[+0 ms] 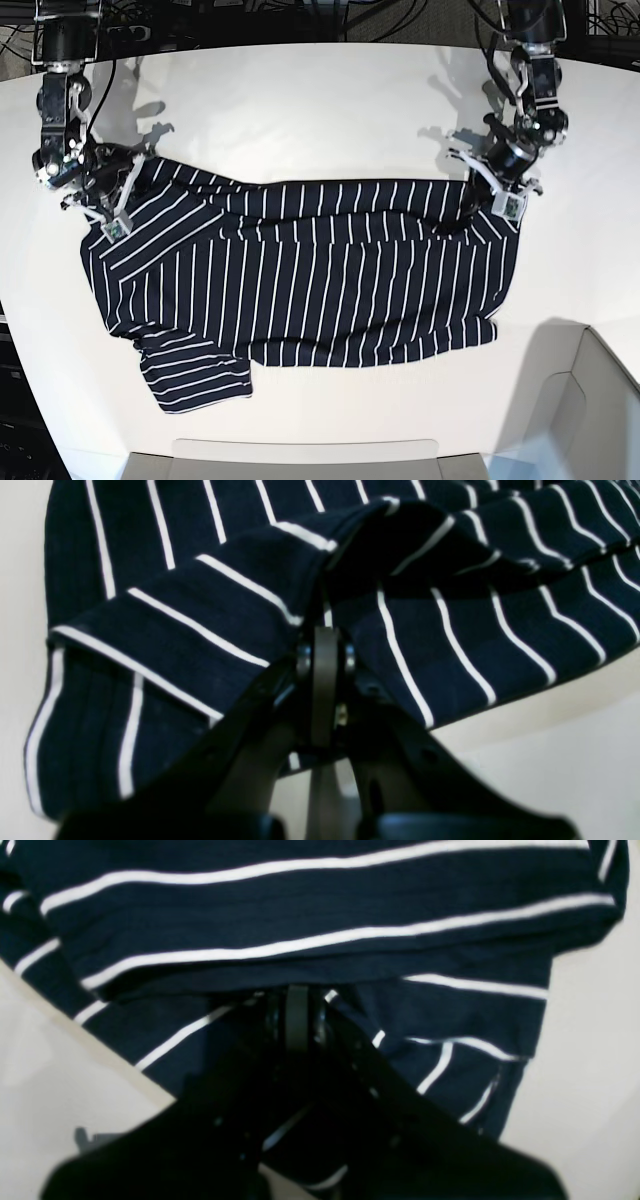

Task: Fold the T-shirt properly
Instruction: 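Pull the shirt back toward the robot with both grippers, releasing left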

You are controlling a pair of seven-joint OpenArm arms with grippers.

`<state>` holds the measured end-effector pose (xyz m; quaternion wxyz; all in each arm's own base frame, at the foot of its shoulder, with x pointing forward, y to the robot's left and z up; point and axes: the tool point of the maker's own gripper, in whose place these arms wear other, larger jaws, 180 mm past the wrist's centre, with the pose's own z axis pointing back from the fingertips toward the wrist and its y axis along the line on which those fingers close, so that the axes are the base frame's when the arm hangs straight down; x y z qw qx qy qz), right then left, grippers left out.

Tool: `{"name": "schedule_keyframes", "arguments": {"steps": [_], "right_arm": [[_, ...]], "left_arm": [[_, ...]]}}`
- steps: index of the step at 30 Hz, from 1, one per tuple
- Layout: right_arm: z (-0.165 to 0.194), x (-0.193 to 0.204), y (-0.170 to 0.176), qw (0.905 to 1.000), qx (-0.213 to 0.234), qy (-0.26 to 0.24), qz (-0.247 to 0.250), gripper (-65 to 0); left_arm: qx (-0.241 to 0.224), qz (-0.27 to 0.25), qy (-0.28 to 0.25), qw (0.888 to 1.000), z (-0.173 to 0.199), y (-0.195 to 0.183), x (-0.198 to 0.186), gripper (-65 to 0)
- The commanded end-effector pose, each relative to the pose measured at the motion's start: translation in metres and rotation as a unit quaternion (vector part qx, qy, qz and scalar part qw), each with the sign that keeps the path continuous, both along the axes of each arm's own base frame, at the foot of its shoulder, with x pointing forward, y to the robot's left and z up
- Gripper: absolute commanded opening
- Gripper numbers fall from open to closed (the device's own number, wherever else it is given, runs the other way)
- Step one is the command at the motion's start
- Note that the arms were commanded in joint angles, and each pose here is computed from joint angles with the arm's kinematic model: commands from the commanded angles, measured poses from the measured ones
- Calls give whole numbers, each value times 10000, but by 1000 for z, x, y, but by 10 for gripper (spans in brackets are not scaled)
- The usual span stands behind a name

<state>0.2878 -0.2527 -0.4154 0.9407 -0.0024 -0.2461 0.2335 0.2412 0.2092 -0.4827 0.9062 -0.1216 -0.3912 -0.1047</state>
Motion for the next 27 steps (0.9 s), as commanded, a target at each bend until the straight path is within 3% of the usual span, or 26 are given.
{"name": "schedule_keyframes", "arguments": {"steps": [1, 8, 15, 22, 27], "right_arm": [[1, -7, -6, 9997, -179, 140, 88, -650], [-6, -22, -6, 9994, -192, 281, 118, -650], [3, -21, -27, 9994, -191, 129, -269, -650], [7, -16, -24, 9995, -119, 29, -288, -650], [15, -4, -6, 9995, 30, -209, -223, -650]], "left_arm": [[1466, -755, 3180, 9336, -74, 35, -143, -650], [1413, -381, 3509, 9249, -76, 56, -195, -650], [1436, -189, 3598, 9217, -71, 75, -234, -650], [1874, 577, 2435, 9499, -12, 107, -163, -650], [2399, 1186, 1340, 9542, 70, 119, -97, -650]]}}
